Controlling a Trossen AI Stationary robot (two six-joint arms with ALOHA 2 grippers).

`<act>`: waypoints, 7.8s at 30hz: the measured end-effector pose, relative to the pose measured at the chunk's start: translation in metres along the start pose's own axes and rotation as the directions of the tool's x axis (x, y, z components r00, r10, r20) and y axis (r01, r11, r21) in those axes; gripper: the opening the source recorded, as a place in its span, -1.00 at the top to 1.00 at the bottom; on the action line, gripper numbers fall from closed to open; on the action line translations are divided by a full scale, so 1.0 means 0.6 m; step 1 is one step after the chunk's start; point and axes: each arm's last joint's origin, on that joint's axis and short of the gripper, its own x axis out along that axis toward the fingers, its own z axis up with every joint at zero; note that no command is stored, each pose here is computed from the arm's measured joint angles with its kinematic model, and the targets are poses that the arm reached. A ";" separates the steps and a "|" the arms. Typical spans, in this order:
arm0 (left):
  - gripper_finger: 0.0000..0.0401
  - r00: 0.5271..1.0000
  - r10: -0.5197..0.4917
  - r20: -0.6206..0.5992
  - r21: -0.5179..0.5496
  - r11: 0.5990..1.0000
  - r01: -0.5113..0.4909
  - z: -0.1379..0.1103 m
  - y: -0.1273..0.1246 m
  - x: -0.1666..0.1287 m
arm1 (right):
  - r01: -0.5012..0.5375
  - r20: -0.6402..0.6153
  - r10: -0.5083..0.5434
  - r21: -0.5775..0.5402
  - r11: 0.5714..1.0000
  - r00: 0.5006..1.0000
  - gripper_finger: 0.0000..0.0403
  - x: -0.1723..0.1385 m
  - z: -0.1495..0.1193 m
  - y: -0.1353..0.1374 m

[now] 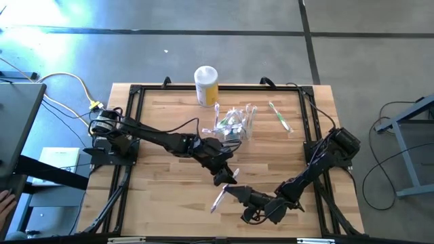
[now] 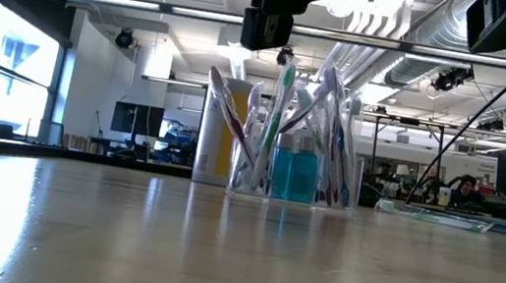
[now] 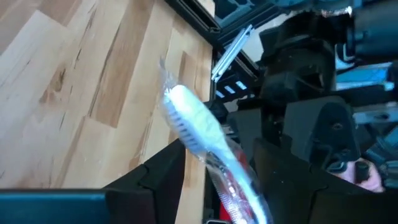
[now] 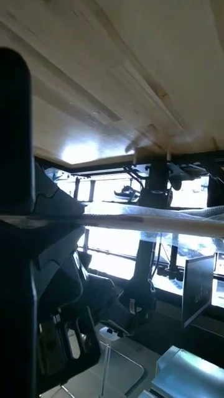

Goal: Pick & Place toothbrushing station
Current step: Put the purple toothbrush into the transparent organizer, then put the green toothbrush into the transparent organizer

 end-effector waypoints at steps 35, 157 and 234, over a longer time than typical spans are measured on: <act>0.97 0.948 0.236 0.212 0.428 0.850 -0.307 0.014 -0.026 -0.067 | 0.206 -0.401 -0.050 0.357 0.911 0.915 0.13 -0.025 -0.025 0.039; 0.47 0.616 0.034 0.787 0.394 0.741 -0.544 -0.035 0.353 -0.154 | 0.351 -0.420 -0.084 0.613 0.708 0.904 0.13 -0.063 -0.038 0.083; 0.23 0.808 -0.076 0.585 0.537 0.783 -0.315 -0.020 0.138 -0.318 | 0.714 -0.328 0.940 0.680 0.167 0.093 0.50 0.022 -0.674 0.052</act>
